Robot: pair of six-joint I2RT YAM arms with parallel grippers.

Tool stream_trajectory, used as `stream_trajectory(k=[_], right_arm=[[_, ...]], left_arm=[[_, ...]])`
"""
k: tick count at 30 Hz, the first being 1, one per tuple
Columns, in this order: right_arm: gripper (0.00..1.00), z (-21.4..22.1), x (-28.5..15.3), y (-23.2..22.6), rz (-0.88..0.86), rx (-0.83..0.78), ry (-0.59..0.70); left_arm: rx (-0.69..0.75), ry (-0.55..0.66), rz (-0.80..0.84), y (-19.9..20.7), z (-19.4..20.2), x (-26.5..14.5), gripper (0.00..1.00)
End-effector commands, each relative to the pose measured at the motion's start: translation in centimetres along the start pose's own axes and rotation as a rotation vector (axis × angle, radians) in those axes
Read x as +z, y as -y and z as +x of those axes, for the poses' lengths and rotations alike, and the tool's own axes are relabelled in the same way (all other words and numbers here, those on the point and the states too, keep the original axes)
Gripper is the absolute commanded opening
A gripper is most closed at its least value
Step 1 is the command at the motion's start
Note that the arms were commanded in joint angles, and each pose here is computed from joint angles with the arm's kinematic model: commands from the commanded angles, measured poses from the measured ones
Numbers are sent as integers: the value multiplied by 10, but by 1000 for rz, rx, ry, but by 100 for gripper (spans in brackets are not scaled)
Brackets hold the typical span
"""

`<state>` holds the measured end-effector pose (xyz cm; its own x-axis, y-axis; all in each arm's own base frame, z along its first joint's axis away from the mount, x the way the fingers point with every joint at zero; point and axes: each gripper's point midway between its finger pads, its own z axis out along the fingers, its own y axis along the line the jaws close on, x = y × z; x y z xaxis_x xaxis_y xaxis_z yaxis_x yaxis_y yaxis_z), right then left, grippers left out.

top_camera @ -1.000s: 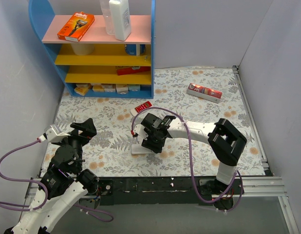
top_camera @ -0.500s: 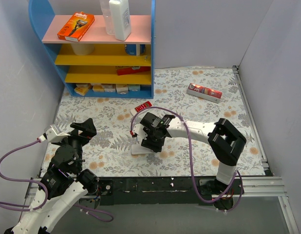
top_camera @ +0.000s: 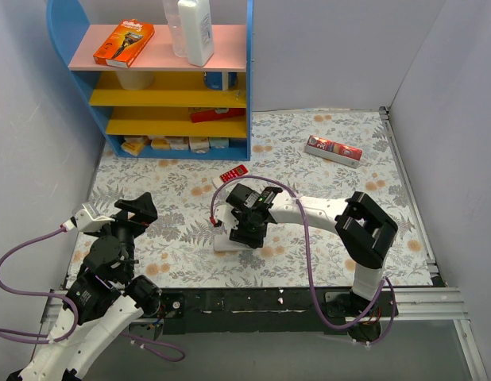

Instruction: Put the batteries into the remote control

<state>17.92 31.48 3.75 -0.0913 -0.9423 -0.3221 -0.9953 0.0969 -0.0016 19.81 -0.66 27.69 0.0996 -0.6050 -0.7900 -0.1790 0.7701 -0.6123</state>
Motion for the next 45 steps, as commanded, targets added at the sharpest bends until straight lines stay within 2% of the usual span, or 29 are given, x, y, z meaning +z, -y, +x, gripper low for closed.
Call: stream_trajectory(k=[1,21,45], right_arm=[[50,-3,-6,-5,-23,-25,0],[49,-5,-4,-7,-24,18,18],[67,-8,-4,-9,-39,45,17]], left_arm=[[26,2,-23,-4,2,3,98],[26,-1,-23,-3,3,3,98],[29,-2,-22,-3,4,3,98]])
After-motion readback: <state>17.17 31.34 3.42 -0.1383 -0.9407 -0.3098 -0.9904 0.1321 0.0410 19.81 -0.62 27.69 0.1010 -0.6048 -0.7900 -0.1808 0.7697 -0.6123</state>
